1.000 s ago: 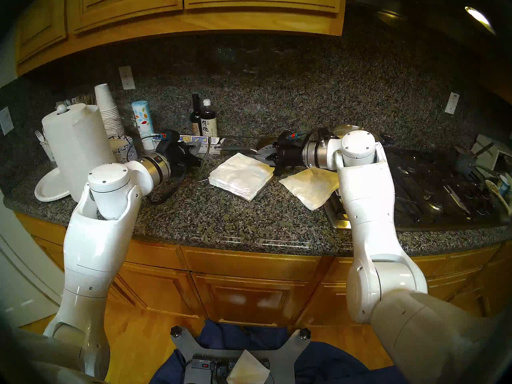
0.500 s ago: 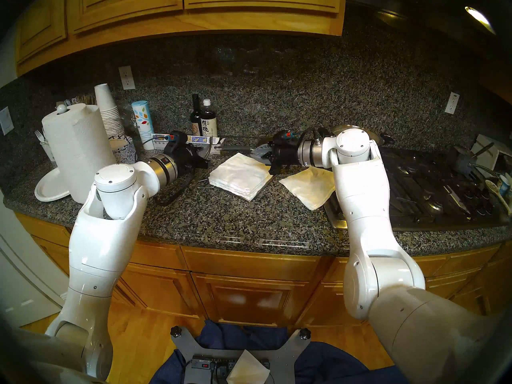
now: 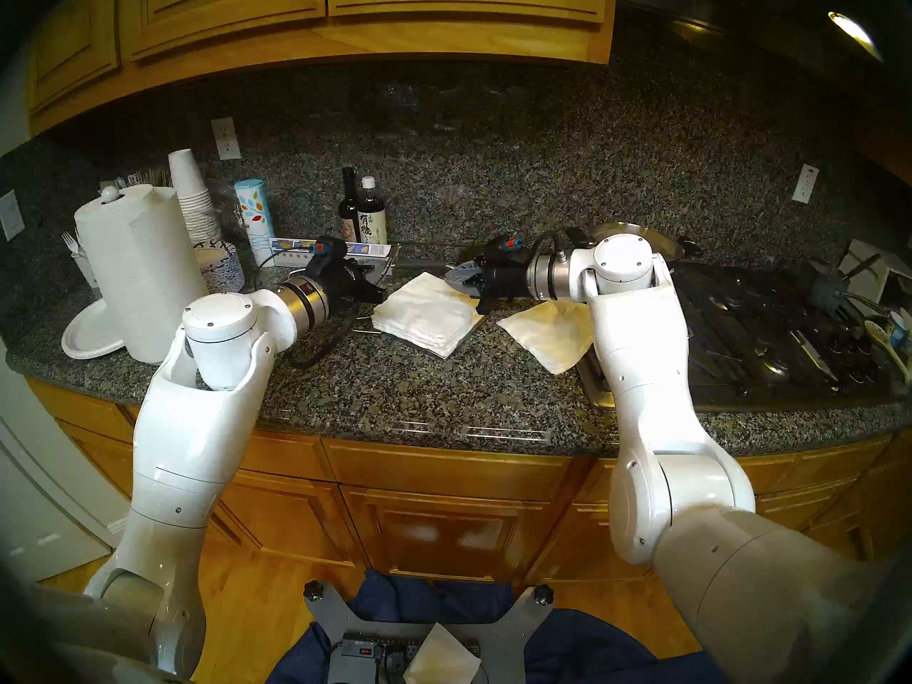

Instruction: Take napkin out of napkin holder

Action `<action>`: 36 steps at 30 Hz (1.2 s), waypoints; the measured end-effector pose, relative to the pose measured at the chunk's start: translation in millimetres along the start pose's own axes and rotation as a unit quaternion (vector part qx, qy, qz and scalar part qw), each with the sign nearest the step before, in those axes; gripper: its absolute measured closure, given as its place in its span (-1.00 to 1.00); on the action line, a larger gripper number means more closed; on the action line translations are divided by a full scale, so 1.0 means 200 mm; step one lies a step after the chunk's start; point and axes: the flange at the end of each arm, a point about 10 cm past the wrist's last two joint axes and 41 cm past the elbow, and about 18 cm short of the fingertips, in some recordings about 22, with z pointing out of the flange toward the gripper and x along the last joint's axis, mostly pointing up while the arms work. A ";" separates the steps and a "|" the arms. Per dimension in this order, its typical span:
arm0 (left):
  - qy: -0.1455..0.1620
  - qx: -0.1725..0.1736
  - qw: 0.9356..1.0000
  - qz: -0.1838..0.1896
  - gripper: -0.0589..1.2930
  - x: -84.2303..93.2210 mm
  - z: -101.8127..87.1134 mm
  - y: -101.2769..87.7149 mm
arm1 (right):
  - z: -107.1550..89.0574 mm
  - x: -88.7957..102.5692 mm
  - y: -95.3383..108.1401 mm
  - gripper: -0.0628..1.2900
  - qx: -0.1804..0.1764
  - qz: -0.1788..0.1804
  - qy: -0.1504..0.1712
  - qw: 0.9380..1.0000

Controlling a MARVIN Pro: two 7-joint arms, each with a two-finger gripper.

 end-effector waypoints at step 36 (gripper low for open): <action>0.049 0.008 0.999 0.003 0.94 0.16 -0.09 0.01 | -0.04 -0.02 0.01 0.59 -0.001 -0.007 -0.006 1.000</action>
